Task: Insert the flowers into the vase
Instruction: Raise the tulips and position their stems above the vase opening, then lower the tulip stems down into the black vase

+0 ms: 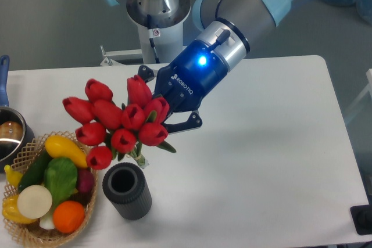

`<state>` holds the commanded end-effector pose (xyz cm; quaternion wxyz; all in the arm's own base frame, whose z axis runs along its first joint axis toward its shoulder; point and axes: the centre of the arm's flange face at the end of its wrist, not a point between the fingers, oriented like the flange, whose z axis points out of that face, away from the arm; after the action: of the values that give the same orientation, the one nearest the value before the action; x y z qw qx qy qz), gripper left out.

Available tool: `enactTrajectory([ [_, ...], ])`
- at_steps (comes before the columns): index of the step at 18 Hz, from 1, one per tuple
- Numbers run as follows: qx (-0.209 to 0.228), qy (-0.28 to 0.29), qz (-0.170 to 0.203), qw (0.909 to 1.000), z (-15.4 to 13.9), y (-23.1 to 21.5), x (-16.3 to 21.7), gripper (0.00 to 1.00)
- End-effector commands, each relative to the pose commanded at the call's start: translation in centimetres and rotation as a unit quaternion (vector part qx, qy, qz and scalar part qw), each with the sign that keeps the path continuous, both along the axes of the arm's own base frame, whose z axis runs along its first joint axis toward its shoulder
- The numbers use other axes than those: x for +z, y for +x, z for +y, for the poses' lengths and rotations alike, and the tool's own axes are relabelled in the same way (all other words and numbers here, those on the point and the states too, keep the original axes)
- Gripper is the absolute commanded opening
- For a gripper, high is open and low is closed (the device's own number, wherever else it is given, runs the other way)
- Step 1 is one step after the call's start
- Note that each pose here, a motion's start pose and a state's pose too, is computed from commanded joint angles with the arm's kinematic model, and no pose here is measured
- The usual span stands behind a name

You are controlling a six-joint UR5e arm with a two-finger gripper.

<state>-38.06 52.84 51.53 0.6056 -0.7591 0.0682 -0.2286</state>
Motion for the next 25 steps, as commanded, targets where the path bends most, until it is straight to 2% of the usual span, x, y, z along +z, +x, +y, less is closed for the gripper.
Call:
enactTrajectory([
  [3,-0.018,0.013,-0.016,0.9996,0.6,-0.6,-1.1,0.1],
  [11,-0.028,0.015,-0.012,0.9994,2.2,-1.2,-2.8,0.1],
  [25,-0.037,0.011,-0.019,0.9991,3.1,-0.8,-4.1,0.1],
])
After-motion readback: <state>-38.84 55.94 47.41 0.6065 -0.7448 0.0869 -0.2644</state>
